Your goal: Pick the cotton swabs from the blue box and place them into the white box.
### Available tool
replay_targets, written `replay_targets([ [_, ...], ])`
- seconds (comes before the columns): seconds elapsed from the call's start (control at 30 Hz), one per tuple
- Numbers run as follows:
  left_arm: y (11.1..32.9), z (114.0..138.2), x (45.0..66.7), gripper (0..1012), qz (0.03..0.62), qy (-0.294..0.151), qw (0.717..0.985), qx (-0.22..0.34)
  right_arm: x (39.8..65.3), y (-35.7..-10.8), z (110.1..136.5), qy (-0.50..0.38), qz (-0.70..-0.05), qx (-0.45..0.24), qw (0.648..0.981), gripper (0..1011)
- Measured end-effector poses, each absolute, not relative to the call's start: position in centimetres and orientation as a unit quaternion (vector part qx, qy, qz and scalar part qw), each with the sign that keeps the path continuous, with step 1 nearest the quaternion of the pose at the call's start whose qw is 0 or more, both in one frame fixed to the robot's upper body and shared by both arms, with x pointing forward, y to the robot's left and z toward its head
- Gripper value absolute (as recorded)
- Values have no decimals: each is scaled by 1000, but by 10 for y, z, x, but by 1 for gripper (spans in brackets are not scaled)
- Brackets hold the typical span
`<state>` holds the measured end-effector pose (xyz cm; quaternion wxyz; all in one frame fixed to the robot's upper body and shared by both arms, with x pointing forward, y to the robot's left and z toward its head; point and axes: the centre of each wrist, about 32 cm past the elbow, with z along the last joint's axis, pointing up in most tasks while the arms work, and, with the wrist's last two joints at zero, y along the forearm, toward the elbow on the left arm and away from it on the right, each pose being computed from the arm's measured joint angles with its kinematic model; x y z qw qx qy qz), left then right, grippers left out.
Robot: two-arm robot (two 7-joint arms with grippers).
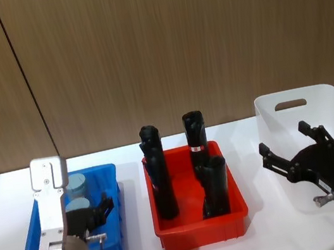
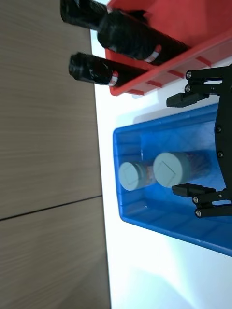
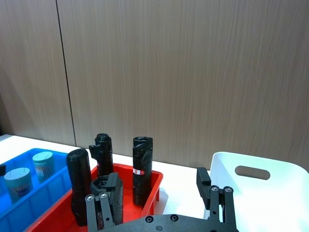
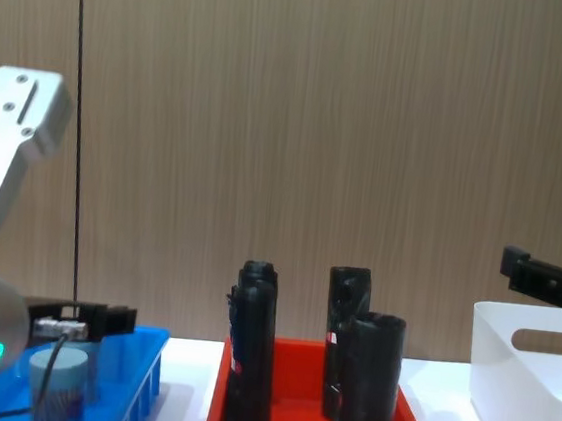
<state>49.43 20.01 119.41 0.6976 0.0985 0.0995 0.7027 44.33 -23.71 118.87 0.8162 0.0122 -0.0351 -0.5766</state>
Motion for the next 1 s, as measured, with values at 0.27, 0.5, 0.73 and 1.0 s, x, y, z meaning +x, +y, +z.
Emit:
replay_targets([
  [0.27,211,1191,498,1003,710,130,682,116,443,-237,1189,-35,-577,12,816,1002],
  [0.5,218,1190,504,1003,712,143,676,124,443,-237,1189,-35,-577,12,816,1002],
  [0.73,225,1190,510,1003,709,152,677,127,443,-237,1189,-35,-577,12,816,1002],
  [1.0,234,1190,520,1003,702,156,682,129,443,-237,1189,-35,-577,12,816,1002],
])
